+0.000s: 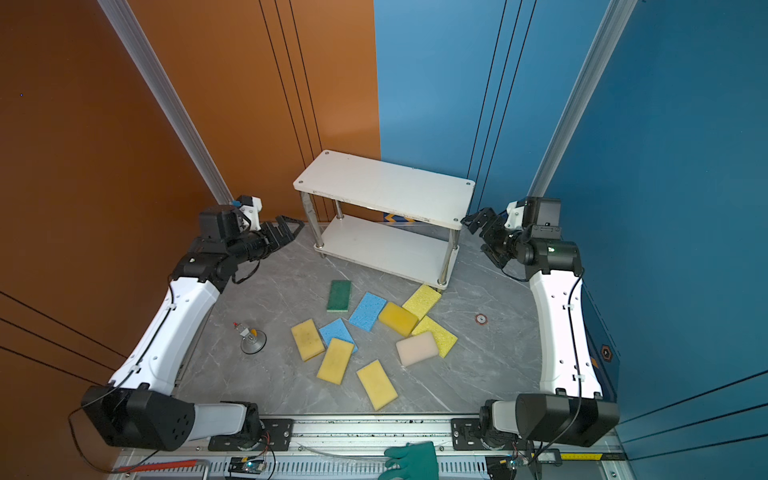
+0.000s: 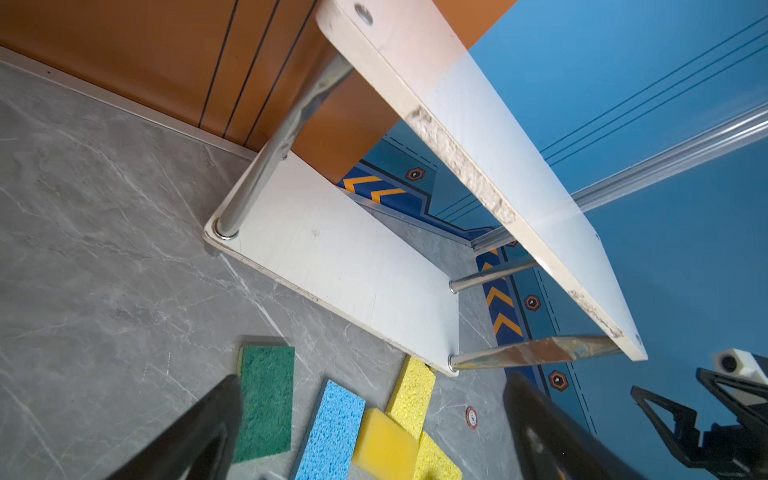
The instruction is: Place and organize the cleaning sponges onto the shelf
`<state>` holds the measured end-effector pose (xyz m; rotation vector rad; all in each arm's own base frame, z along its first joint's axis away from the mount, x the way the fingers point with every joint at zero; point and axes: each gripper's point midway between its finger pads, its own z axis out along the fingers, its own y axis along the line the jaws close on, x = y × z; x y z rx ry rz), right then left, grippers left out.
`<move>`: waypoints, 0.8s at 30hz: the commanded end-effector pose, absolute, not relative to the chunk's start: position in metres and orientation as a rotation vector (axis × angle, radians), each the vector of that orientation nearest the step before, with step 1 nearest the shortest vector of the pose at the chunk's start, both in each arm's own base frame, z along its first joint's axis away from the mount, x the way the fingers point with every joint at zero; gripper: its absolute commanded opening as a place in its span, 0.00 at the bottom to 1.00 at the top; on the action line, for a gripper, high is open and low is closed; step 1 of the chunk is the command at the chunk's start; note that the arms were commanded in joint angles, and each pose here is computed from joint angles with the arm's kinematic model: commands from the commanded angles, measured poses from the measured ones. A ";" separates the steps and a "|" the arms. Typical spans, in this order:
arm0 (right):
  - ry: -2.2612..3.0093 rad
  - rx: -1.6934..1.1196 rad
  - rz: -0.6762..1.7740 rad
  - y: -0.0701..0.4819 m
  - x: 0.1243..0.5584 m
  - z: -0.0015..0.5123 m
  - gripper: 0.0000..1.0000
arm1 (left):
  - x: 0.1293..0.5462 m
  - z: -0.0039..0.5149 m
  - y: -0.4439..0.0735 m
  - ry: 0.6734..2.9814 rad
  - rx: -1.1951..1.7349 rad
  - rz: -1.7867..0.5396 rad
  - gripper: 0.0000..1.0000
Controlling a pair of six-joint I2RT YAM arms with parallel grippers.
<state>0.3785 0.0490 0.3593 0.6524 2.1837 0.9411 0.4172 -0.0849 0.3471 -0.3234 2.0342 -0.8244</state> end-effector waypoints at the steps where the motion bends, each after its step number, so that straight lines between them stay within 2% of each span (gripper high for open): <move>1: 2.149 0.615 0.976 0.056 0.394 0.377 1.00 | 0.447 0.373 -0.079 1.926 -0.322 -0.900 0.98; 13: 2.151 0.600 1.002 0.064 0.441 0.383 1.00 | 0.549 0.395 -0.062 1.767 -0.288 -1.020 0.98; 19: 2.164 0.601 1.010 0.070 0.454 0.378 1.00 | 0.582 0.390 -0.074 1.764 -0.260 -1.088 0.98; 24: 2.175 0.588 1.020 0.079 0.464 0.376 1.00 | 0.593 0.391 -0.097 1.764 -0.222 -1.140 0.98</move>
